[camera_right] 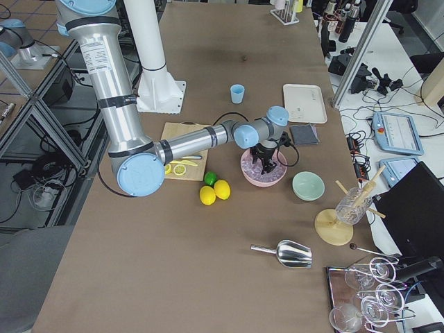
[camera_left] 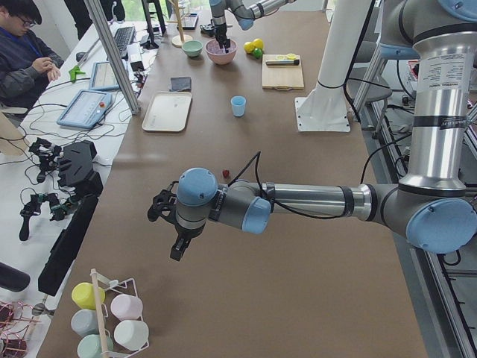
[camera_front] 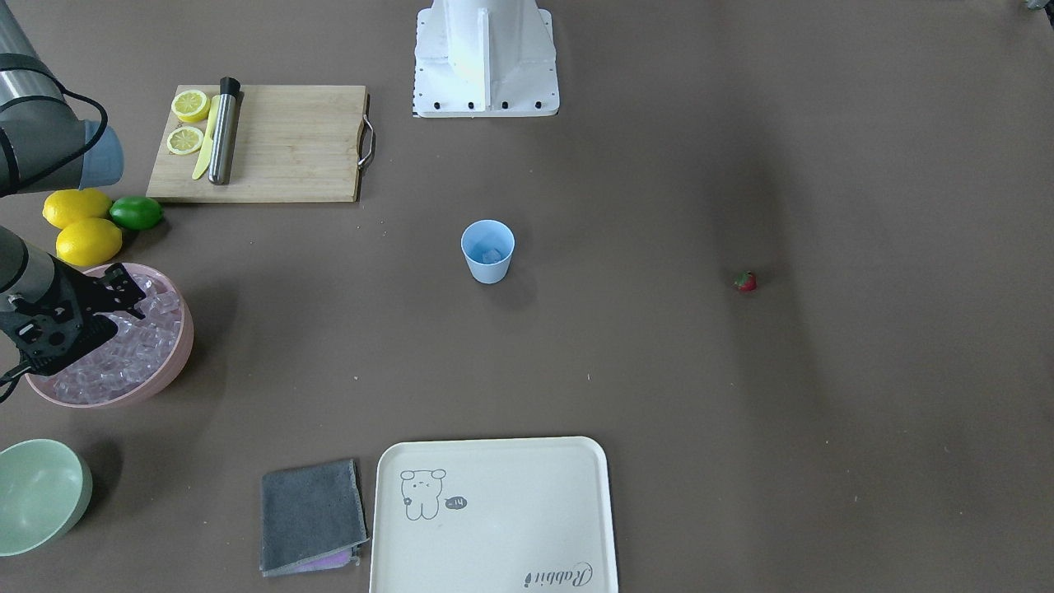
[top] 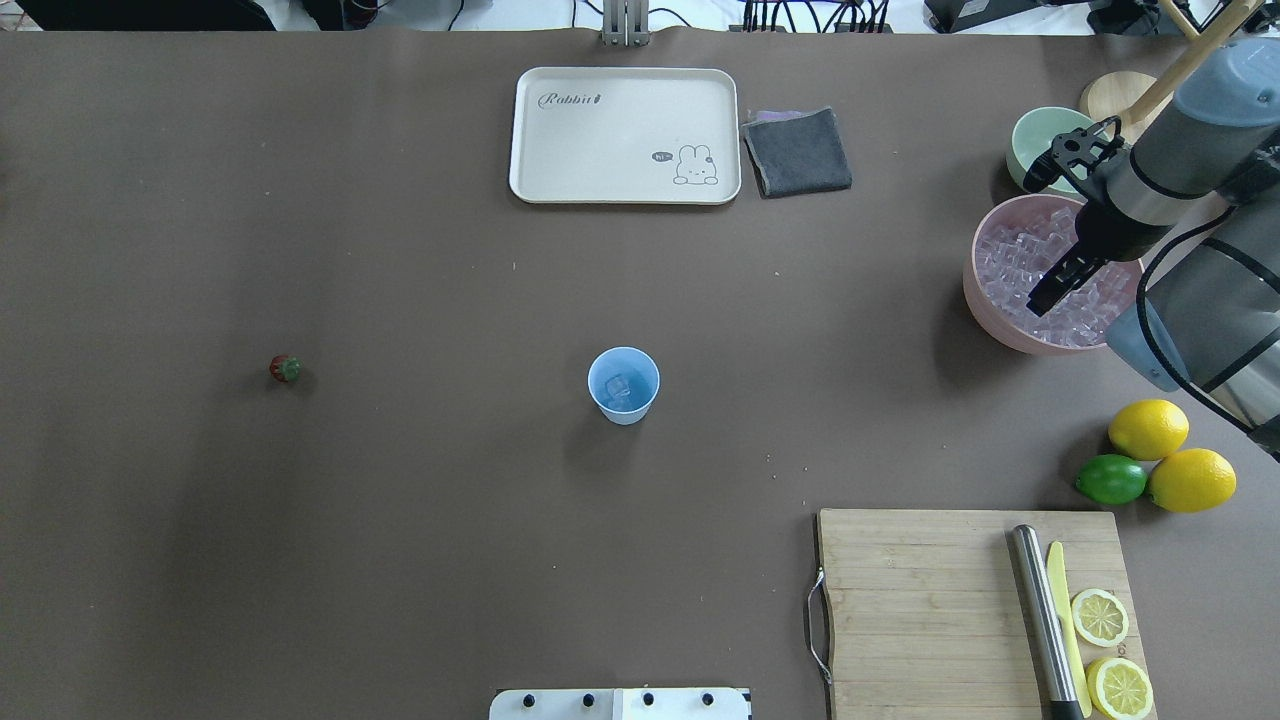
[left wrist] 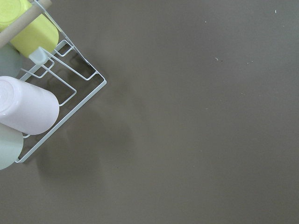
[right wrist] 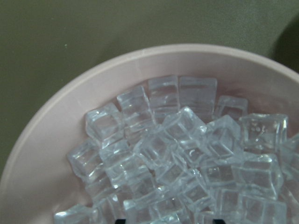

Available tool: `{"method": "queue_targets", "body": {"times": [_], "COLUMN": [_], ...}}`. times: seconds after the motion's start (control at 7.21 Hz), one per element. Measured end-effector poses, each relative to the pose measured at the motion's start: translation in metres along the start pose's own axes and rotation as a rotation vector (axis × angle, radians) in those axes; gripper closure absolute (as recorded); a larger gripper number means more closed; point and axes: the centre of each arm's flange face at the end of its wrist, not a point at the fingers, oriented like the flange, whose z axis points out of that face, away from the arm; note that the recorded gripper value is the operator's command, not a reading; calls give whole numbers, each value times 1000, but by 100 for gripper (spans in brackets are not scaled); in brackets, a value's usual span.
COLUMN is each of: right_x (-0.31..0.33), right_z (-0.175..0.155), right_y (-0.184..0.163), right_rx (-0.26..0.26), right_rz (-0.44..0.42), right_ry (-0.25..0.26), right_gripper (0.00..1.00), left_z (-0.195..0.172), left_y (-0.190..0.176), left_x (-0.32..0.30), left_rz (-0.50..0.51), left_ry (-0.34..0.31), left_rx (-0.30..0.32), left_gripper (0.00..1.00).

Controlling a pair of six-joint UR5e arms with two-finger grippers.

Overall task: Put ice and strawberries in cup
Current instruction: 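Lower the right gripper into the ice and grasp a third cube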

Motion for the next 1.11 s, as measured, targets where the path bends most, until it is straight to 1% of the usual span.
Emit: {"method": "queue_targets", "body": {"times": [0.14,0.28,0.69,0.83,0.97,1.11], "right_x": [0,0,1,3,6,6], "right_z": [2,4,3,-7,-30,-65], "right_y": [-1,-1,-3,-8,-21,-35], "right_rx": [-4,-7,-12,0,24,49], "right_rz": [0,2,0,7,26,53], "right_ry": [-1,-2,-2,-2,-14,-37], "right_gripper": [88,100,100,100,100,100], "left_z": [-1,-1,-2,-2,-2,-2], "left_y": [-1,-1,-2,-2,-2,-2], "left_x": [1,1,2,2,2,2], "left_rz": [2,4,9,9,9,10], "left_ry": [0,0,-1,-1,-1,-1], "left_rx": [2,4,8,8,9,9], "left_gripper": [1,1,1,1,1,1]}}
